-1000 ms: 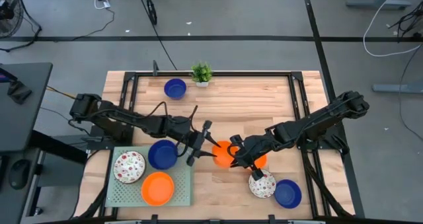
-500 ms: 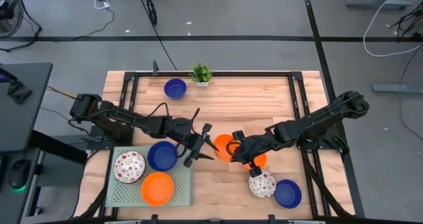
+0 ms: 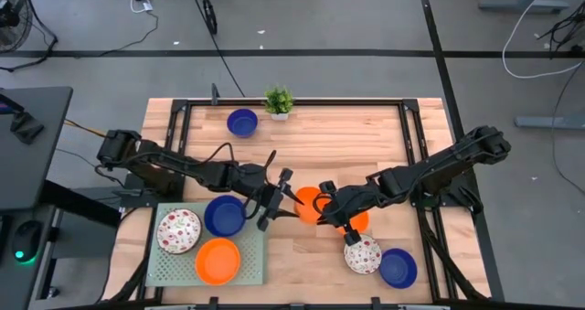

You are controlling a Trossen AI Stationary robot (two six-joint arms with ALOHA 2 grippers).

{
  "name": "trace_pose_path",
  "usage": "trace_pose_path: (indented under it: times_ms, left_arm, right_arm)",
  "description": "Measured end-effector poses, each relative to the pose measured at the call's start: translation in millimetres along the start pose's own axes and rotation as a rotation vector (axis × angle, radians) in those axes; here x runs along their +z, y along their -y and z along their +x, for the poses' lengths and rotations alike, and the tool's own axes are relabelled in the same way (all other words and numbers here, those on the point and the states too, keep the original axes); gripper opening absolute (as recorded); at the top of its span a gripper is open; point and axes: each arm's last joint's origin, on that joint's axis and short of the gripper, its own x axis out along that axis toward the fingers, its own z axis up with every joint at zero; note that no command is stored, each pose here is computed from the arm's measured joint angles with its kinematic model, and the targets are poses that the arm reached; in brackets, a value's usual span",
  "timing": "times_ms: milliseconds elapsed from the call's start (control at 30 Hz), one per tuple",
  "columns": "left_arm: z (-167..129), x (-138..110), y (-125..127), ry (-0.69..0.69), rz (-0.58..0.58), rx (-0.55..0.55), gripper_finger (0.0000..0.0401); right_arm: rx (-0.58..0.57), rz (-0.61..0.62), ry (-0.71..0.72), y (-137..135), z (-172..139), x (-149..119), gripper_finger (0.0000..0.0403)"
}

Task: Pick & Place Mini bowls
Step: Stack the orange bowl on top of the orange bowl on the shelf

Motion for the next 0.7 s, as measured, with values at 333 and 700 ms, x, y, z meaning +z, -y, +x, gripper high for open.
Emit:
trace_pose_path:
  times_ms: [333,700]
  left_arm:
    - [-0.7,0.1,-1.7,0.000,0.067,0.002,0.0118]
    - [-4.4,-7.3,-18.3,0.013,0.073,-0.027,0.0035]
  right_arm:
    - [-0.043,-0.051,0.017,9.0,0.6,0.3,0.0013]
    - [-0.101,-0.094,0.028,24.1,-5.9,0.8,0.0032]
